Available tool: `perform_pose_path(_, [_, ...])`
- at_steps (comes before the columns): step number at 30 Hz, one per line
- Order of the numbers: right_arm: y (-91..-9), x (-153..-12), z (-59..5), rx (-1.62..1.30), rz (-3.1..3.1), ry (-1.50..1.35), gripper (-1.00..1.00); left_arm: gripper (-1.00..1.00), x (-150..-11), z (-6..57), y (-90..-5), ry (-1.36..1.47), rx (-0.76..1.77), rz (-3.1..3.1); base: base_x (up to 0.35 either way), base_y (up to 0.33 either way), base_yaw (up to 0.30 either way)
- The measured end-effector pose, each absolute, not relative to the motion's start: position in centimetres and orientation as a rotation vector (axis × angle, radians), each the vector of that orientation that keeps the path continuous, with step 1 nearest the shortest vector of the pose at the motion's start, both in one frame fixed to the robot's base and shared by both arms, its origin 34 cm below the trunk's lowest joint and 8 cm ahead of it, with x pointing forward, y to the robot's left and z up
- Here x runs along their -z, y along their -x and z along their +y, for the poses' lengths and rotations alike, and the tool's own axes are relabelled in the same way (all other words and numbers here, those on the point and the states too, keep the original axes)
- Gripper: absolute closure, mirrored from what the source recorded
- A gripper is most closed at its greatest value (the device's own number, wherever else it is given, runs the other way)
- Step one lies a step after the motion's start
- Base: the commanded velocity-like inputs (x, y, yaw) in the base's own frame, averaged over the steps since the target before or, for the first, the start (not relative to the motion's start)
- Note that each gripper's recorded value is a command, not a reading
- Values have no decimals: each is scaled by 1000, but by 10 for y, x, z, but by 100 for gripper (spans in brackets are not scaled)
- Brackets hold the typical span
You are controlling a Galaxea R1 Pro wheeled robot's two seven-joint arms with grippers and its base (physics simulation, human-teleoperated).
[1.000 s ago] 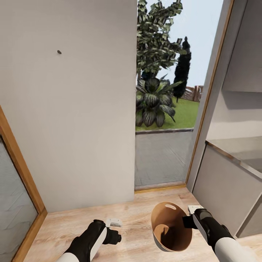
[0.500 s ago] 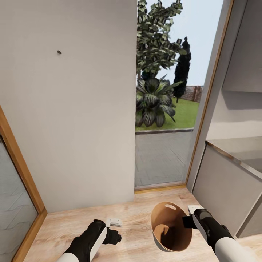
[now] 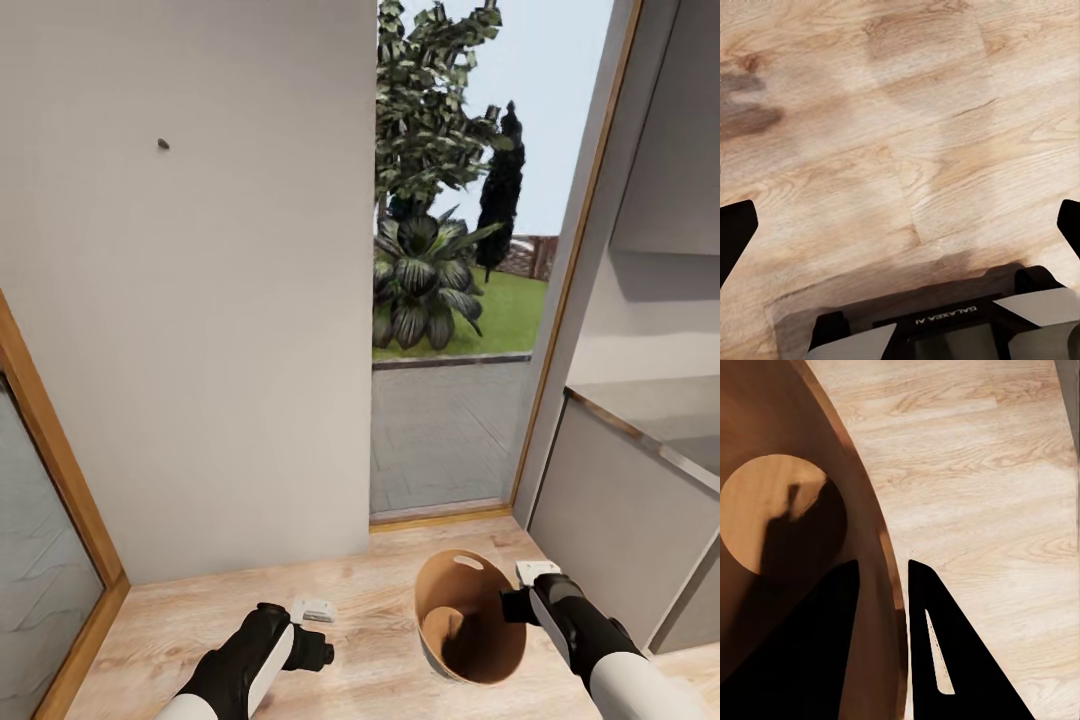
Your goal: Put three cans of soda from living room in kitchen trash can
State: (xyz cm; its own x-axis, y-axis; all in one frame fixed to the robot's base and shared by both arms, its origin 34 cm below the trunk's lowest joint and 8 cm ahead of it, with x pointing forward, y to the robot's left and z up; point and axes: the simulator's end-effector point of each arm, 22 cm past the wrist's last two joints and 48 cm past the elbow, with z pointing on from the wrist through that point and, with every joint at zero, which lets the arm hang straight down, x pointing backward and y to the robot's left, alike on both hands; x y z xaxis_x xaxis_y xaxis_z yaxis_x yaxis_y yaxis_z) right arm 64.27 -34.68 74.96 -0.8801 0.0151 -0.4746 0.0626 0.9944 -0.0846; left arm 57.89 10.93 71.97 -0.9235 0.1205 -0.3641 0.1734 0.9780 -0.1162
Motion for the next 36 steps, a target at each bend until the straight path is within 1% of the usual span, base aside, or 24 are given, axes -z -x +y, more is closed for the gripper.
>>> perform_pose_path(26, [-640, -747, -344, 129, 2616, -47, 100, -100, -725, 109, -580, -212, 207, 2757, 0, 0, 0])
perform_pose_path(36, [-624, -732, -348, 132, 2640, -53, 100, -100, -731, 109, -582, -213, 206, 2745, 0, 0, 0])
